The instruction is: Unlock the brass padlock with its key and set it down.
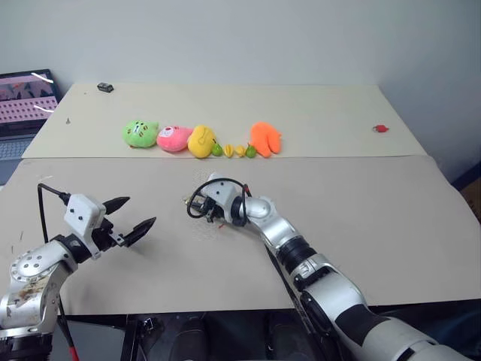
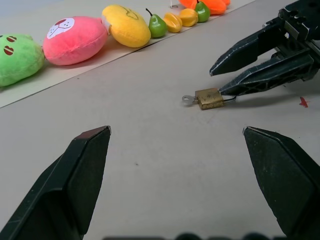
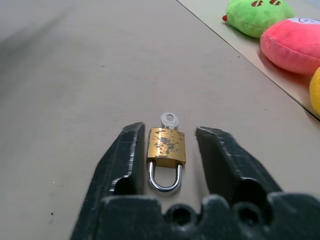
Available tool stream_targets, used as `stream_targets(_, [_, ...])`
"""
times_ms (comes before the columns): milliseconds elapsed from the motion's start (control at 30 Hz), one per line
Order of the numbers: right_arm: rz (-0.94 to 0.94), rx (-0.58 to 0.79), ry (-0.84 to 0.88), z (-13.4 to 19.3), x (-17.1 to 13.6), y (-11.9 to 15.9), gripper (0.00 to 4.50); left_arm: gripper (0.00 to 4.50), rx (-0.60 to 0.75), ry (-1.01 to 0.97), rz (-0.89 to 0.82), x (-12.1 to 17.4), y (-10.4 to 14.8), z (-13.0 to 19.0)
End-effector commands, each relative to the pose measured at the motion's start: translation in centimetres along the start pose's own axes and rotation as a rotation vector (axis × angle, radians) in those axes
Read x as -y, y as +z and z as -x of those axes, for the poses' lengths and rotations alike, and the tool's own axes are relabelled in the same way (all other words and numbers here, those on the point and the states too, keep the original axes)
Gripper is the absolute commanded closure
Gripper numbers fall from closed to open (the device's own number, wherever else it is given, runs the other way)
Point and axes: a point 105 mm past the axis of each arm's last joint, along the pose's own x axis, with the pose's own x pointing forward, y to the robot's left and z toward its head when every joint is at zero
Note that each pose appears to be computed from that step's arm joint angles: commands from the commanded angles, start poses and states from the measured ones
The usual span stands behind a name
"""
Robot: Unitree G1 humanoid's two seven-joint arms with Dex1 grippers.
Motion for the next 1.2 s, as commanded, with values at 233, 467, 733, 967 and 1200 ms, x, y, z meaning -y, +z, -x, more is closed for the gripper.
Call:
stream_targets(233, [0.019,0.028,0.036,-0.8,-0.9,1.3,0.97,0.0,0.032,0.016,-0.01,-0.3,0.8,0.1])
stream_targets(467, [0.029,0.001,0.018,-1.7,-0.7,1.0,0.97,0.0,0.03,0.021,-0.01,-0.3,0.8,0.3])
stream_targets(733, [0.032,-0.039,0.034,-2.4,-1.6,0.0,0.97,0.0,0.032,0.026,-0.012,-0.2,0.8,0.4])
stream_targets(967, [0.004,-0.047,0.069,-2.8,-2.4,-0.2,1.47,0.0,0.031,0.029,-0.011,-0.2,0.7,0.5])
stream_targets(1200, [-0.015,-0.065,0.059,-2.5,-2.3,-1.0,3.54,0.0,0.032,0.031,-0.009,-0.3,0.6,0.4])
